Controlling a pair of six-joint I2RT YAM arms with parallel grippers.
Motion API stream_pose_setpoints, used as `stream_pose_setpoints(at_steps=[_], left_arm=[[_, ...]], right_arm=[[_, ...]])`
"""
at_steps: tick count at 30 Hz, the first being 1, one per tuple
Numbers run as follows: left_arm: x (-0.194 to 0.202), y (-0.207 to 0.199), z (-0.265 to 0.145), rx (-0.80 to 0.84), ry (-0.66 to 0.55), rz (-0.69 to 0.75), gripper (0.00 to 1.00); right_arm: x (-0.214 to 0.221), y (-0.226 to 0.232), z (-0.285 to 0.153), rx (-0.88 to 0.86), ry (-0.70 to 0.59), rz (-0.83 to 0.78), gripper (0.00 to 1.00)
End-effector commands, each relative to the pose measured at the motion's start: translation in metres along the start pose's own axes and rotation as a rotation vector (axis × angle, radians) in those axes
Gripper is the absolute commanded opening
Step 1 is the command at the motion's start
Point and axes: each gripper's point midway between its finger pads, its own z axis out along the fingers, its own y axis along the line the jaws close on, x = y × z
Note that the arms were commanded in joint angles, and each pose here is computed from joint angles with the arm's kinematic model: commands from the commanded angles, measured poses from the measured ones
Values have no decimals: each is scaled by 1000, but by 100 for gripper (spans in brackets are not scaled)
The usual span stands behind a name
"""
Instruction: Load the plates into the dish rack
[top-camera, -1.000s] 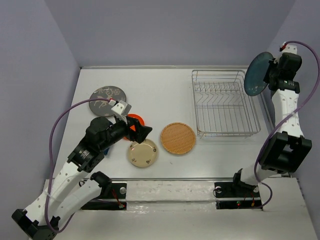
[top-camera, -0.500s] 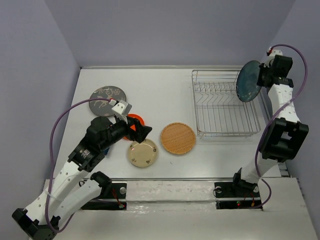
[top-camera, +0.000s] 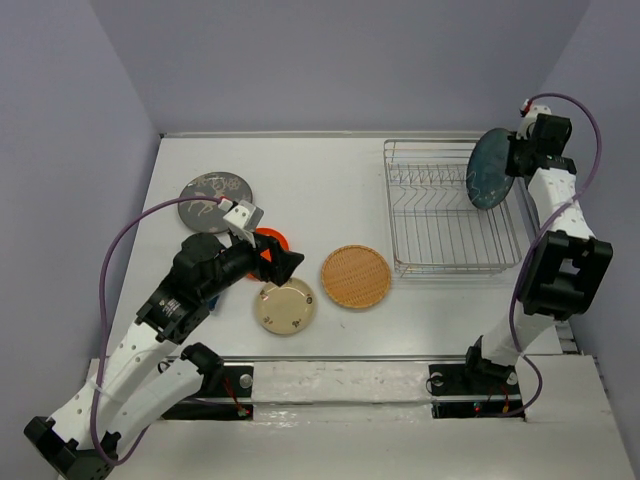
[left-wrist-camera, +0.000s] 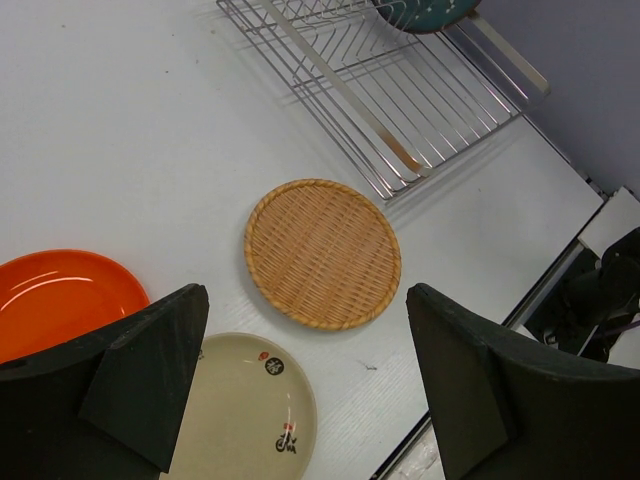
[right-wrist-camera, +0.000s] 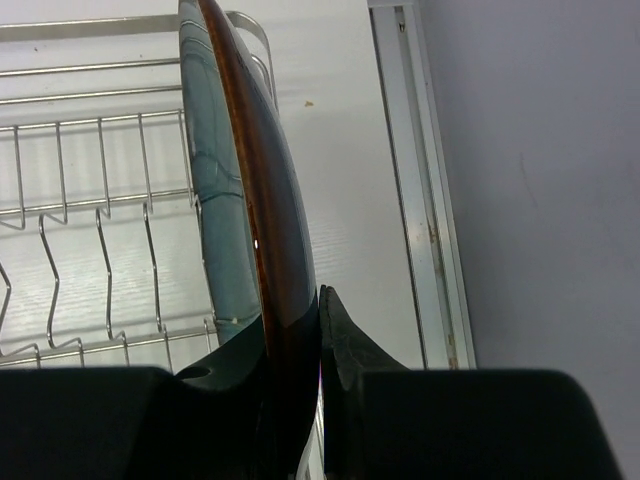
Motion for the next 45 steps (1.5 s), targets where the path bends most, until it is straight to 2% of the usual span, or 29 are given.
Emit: stream_pose_setpoints(at_steps=[1,3,4,6,7,9,10,16,17,21,25,26,28,29,31,33,34,35,36,39,41,42,45], left_arm=[[-13,-3,-1,7,-41,24,91],[-13,-2,-1,4,-42,24,91],[-13,-2,-1,4,-41,24,91],[-13,-2,-1,1,-43,24,92],[-14,-2,-1,-1,-47,24,91],[-14,-1,-1,-3,-46,24,91],[-14,0,-2,-7,-49,23,91],[-14,3,-1,-23,-47,17,91],[-13,4,0,-28,-46,15,91],[-15,17,-2,-99,-57,6,92],[-19,33,-5,-185,-76,-12,91],[-21,41,-7,-221,-87,-16,91],[-27,48,-12,-256,-112,-23,91],[-32,57,-16,-306,-137,-24,91],[-38,62,-22,-337,-168,-27,91],[-43,72,-28,-386,-194,-36,91],[-47,77,-31,-408,-211,-42,91],[-49,80,-33,-426,-221,-44,91],[-50,83,-35,-438,-227,-47,91],[-52,93,-39,-478,-240,-56,91],[-53,98,-41,-494,-248,-57,91],[-54,102,-43,-507,-255,-61,90],[-58,102,-45,-500,-273,-61,90]], right_arm=[[-46,6,-2,16,-161,-42,14],[-43,3,0,37,-152,-46,20],[-45,4,1,61,-150,-58,28],[-44,6,2,79,-144,-69,35],[-44,11,5,75,-140,-73,44],[-46,9,5,107,-136,-56,52],[-46,9,6,109,-131,-47,59],[-84,12,-17,112,-211,84,69],[-90,12,-23,111,-229,139,74],[-115,34,-57,63,-316,315,81],[-123,123,-97,-120,-363,315,82],[-114,165,-112,-230,-347,314,79],[-102,212,-129,-377,-316,312,76],[-84,245,-141,-460,-274,318,67],[-66,285,-159,-604,-230,321,60],[-30,328,-175,-742,-122,370,41],[-27,354,-197,-887,-104,396,37],[-2,384,-212,-964,-55,367,37],[0,399,-220,-999,-67,362,37],[31,440,-228,-1054,28,323,36],[59,471,-222,-1080,114,316,40],[78,488,-214,-1086,164,304,46],[100,508,-206,-1103,236,330,56]])
